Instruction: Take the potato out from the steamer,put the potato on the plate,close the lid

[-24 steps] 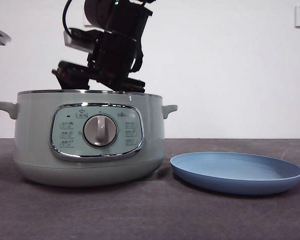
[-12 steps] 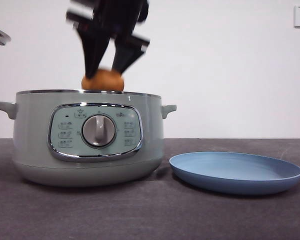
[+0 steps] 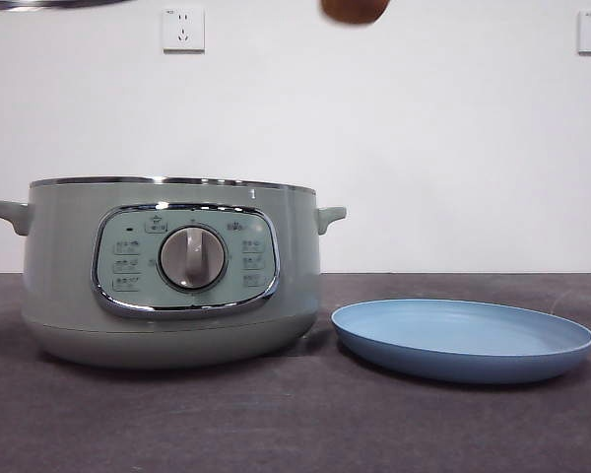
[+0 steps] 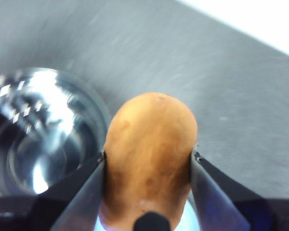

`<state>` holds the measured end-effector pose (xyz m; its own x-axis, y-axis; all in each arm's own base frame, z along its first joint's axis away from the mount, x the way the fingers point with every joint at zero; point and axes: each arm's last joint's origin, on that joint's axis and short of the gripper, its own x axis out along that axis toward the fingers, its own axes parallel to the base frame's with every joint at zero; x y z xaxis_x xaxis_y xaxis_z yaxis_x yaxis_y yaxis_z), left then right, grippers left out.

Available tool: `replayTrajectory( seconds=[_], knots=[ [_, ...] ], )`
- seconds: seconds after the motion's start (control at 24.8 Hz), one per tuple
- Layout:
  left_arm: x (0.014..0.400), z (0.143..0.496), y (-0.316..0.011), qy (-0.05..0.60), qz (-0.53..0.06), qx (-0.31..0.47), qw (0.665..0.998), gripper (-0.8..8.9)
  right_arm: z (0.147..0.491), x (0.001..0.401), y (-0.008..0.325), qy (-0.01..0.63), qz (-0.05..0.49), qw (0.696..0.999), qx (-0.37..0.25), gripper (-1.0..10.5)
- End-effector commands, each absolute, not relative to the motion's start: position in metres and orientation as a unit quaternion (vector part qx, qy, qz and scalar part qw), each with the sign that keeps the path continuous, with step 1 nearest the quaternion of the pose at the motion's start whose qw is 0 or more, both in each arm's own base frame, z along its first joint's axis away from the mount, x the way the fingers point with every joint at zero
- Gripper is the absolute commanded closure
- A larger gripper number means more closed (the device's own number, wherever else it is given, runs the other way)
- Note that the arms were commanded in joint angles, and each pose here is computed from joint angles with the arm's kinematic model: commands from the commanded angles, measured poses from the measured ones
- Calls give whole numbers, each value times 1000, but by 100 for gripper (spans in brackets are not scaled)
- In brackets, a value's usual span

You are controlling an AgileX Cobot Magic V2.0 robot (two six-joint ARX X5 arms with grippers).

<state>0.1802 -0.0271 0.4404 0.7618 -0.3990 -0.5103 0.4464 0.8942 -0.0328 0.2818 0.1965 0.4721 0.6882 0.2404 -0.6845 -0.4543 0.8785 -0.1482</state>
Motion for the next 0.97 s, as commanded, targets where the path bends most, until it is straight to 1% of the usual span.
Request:
replayTrajectory(
  seconds=[0.04, 0.16, 0.24, 0.4, 0.52, 0.72, 0.85, 0.89, 0.97],
  knots=[
    [183, 454, -30, 201, -260, 23, 944, 822, 486, 273, 174, 340, 179, 915, -122, 955],
    [189, 457, -32, 182, -267, 11, 946, 822, 501, 267, 142, 324, 145, 929, -100, 956],
    [193, 457, -34, 179, -270, 4, 946, 822, 503, 271, 124, 327, 126, 933, -83, 956],
    [200, 454, -39, 186, -290, 1, 939, 822, 494, 282, 109, 354, 156, 921, -50, 956],
    [206, 450, -44, 195, -306, -1, 932, 822, 479, 292, 105, 386, 162, 907, -42, 956],
    [219, 442, -55, 215, -321, -10, 922, 822, 433, 308, 112, 469, 165, 866, -51, 955],
    [227, 438, -60, 222, -328, -10, 918, 822, 400, 313, 120, 524, 166, 833, -66, 955],
    [230, 436, -62, 225, -331, -9, 916, 822, 385, 314, 124, 546, 168, 817, -74, 955],
    [233, 434, -65, 229, -334, -9, 914, 822, 363, 315, 128, 574, 169, 796, -85, 955]
  ],
)
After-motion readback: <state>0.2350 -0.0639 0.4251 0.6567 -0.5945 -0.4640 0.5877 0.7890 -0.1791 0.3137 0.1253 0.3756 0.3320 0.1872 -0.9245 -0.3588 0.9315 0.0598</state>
